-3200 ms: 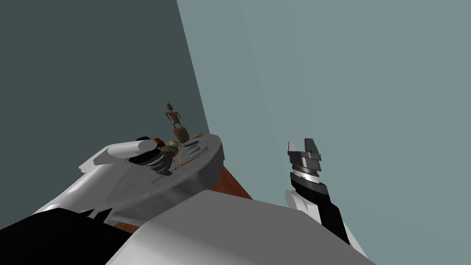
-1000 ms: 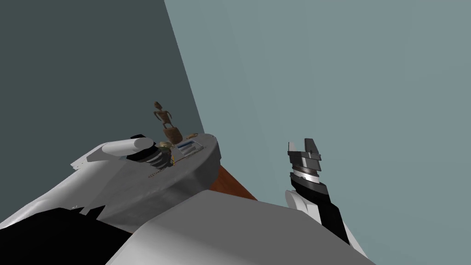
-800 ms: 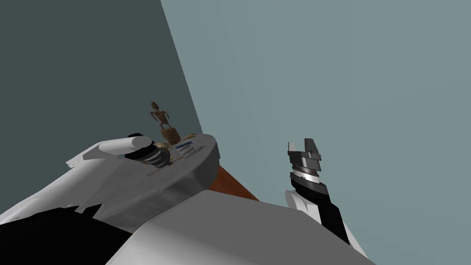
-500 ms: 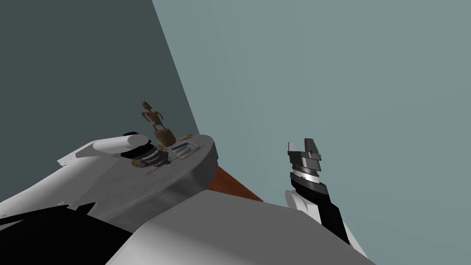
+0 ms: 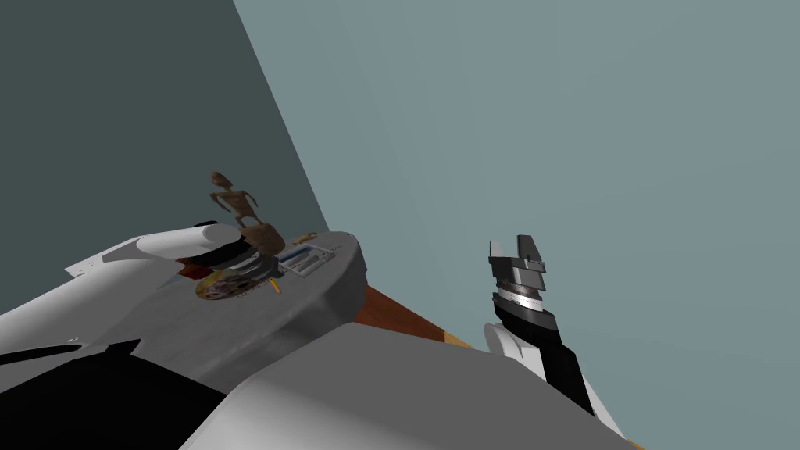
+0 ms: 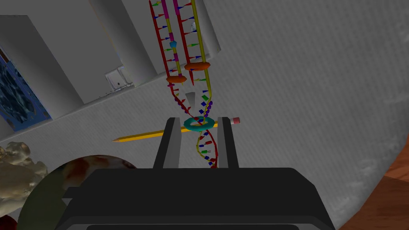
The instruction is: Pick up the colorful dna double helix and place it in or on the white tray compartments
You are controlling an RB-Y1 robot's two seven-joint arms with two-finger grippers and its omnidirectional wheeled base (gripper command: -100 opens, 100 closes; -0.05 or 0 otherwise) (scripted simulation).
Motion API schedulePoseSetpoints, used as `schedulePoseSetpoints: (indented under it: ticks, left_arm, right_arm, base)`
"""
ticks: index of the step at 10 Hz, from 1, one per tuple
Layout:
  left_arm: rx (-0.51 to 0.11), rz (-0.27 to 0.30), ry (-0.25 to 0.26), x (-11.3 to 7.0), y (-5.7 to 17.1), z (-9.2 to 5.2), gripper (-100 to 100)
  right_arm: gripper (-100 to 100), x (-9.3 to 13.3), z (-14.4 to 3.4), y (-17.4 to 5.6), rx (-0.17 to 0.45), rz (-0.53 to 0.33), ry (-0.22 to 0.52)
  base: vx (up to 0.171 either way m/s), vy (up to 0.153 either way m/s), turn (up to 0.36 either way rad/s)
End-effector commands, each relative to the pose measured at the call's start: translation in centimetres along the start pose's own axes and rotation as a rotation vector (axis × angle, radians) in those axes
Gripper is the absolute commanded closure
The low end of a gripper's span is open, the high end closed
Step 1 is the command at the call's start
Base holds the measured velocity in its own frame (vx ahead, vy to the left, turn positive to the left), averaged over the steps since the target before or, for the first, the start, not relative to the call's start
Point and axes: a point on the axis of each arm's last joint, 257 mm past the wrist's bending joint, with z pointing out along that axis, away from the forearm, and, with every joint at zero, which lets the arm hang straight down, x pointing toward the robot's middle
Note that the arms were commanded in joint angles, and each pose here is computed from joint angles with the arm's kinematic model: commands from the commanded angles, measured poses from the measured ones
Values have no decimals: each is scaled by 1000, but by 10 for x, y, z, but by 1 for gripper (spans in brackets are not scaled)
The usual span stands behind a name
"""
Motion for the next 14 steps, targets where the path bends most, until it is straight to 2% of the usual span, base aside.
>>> schedulePoseSetpoints:
  ticks: [1,2,7,10,14]
  left_arm:
    - [-5,-27,2,-4,-5,-5,100]
    - [-8,-36,2,-7,-5,-4,100]
    - [-26,-144,6,-25,-17,-21,100]
    - [-29,-171,8,-29,-19,-24,100]
    - [-40,-261,11,-43,-25,-37,100]
  right_arm:
    - [0,0,0,0,0,0,0]
    - [0,0,0,0,0,0,0]
    - [0,0,0,0,0,0,0]
    - [0,0,0,0,0,0,0]
    - [0,0,0,0,0,0,0]
  base:
    - [-62,101,-223]
    - [-40,70,-51]
    - [-60,70,-174]
    - [-25,36,-61]
    - [-44,47,-141]
